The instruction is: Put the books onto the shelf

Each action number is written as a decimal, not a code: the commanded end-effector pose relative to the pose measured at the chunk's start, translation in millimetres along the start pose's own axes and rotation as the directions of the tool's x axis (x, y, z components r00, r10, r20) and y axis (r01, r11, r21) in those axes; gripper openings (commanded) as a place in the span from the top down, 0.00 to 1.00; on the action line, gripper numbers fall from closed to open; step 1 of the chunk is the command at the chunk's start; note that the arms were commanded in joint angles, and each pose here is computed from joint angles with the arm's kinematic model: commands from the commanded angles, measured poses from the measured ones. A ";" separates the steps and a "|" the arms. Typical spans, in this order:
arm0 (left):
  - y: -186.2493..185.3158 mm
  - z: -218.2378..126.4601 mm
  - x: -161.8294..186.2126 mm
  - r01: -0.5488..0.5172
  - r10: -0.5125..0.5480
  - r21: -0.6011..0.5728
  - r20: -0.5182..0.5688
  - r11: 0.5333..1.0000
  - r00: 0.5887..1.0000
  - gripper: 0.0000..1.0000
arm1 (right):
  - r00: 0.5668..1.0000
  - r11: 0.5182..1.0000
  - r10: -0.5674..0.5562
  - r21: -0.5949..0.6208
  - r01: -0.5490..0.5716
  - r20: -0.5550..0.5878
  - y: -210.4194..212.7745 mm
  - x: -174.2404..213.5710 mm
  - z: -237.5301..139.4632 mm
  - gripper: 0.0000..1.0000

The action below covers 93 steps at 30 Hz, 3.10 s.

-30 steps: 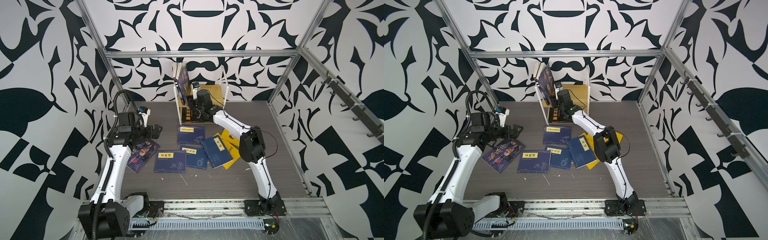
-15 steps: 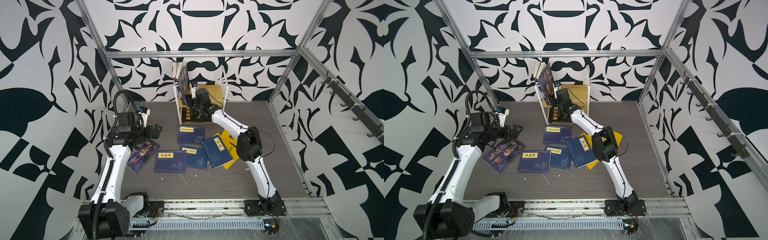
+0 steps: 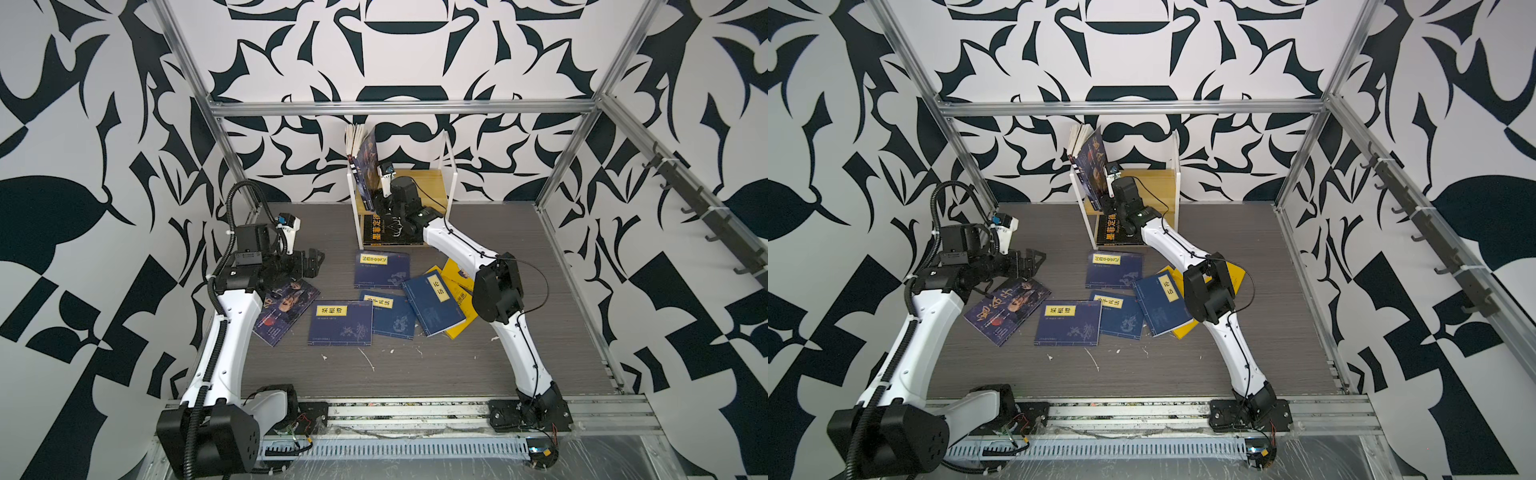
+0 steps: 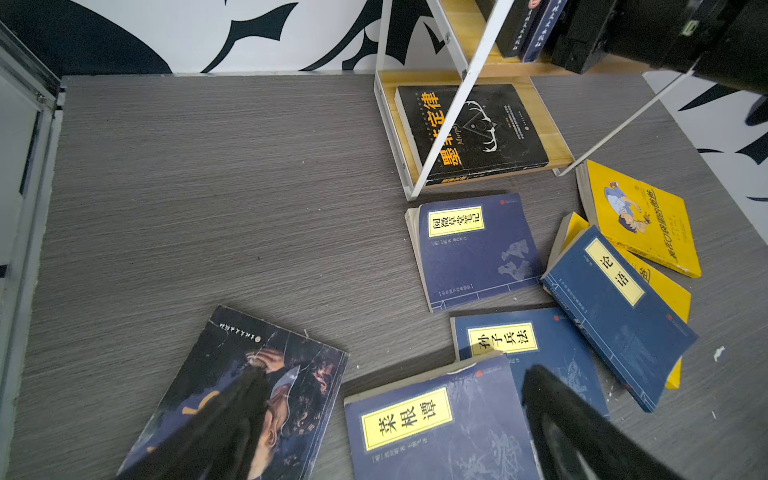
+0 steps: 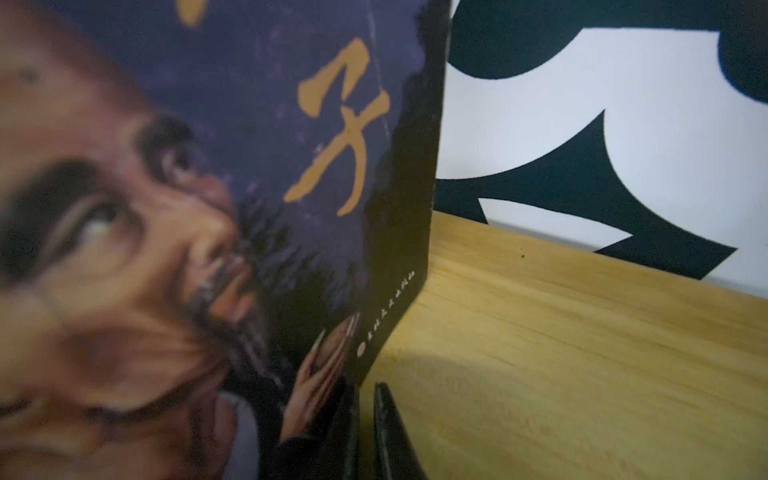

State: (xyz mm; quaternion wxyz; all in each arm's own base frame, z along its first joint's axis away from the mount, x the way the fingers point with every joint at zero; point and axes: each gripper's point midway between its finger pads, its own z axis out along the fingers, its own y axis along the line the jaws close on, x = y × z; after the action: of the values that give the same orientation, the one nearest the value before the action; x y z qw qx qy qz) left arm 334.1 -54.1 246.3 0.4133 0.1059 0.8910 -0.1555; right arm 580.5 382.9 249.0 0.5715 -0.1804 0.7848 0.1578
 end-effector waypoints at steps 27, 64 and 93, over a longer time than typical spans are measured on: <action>14.2 -3.5 -1.9 0.099 -0.098 -0.037 0.024 0.994 0.995 0.01 | 0.961 0.896 -0.260 -0.348 0.276 0.094 53.1 -94.5 -165.4 0.05; 161.8 -18.1 67.9 0.708 -0.681 -0.230 0.196 0.668 0.706 0.00 | 0.935 0.935 0.086 -0.297 -0.195 -0.343 134.0 161.4 -217.7 0.07; 221.9 -12.4 196.9 0.929 -0.941 -0.336 0.234 0.156 0.243 0.11 | 0.831 0.817 0.254 -0.349 -0.458 -0.495 237.7 160.8 -85.1 0.10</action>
State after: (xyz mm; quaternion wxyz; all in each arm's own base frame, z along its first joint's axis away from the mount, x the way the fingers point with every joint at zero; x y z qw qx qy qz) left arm 277.2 172.9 73.0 0.2495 -0.5453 0.7773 -0.1901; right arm 350.5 520.6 103.9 0.2889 -0.1992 0.8640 0.3610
